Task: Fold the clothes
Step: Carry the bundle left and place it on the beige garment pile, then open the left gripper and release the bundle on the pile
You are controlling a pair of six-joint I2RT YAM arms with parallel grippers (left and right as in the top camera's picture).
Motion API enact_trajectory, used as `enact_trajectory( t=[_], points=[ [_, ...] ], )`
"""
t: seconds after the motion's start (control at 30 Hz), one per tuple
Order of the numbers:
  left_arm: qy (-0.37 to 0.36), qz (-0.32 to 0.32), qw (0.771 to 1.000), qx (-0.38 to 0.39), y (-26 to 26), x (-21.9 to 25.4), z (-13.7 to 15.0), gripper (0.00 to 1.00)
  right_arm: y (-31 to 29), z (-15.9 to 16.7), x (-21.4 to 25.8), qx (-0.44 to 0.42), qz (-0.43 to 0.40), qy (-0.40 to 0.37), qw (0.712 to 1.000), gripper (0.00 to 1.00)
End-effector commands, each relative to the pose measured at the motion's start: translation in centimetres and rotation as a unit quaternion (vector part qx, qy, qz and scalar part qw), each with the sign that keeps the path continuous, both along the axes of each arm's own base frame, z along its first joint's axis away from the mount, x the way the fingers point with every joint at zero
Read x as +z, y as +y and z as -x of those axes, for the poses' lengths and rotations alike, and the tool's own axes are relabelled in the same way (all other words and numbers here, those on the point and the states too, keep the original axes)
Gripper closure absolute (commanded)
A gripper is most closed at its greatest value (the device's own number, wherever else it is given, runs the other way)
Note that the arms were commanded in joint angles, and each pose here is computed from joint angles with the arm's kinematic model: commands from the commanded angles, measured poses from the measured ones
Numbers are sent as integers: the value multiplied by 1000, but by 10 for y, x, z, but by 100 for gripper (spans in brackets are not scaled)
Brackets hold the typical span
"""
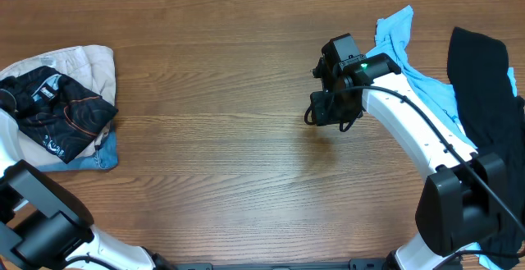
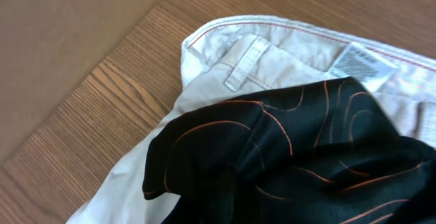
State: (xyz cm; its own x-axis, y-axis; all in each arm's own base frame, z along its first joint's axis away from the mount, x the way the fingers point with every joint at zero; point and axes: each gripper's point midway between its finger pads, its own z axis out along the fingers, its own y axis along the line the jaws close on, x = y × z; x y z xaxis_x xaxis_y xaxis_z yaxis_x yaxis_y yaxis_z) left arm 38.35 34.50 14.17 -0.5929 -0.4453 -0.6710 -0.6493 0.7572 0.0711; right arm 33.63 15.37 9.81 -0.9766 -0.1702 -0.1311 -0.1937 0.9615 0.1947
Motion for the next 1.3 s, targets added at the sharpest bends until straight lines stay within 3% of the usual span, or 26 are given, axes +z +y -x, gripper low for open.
enact_trajectory(
  t=[0.0,0.17,0.23,0.3,0.37,0.67,0.87,1.17,1.27],
  points=[
    [-17,0,1000,10,13,-1,-4,92,2,-5,13,1,-6,-21,1000,62],
    [-11,5,1000,13,19,-17,-6,78,2,-5,13,1,-6,-20,1000,62],
    [-5,11,1000,13,19,-25,-6,55,2,-6,13,1,-7,-21,1000,62],
    [-4,16,1000,18,19,-29,-5,19,2,-6,13,1,-6,-21,1000,62],
    [-9,16,1000,24,21,-23,-3,0,2,-6,13,1,-6,-21,1000,61],
    [-46,-11,998,31,24,79,-2,0,2,-6,13,1,-7,-21,1000,60],
    [-91,-9,996,-21,-25,145,-15,0,2,-7,13,1,-8,-24,1000,58],
    [-79,126,975,-167,-151,136,-40,0,4,-12,14,-14,-13,-31,999,55],
    [-58,133,963,-227,-200,131,-53,0,4,-25,22,-41,-26,-49,998,46]
  ],
)
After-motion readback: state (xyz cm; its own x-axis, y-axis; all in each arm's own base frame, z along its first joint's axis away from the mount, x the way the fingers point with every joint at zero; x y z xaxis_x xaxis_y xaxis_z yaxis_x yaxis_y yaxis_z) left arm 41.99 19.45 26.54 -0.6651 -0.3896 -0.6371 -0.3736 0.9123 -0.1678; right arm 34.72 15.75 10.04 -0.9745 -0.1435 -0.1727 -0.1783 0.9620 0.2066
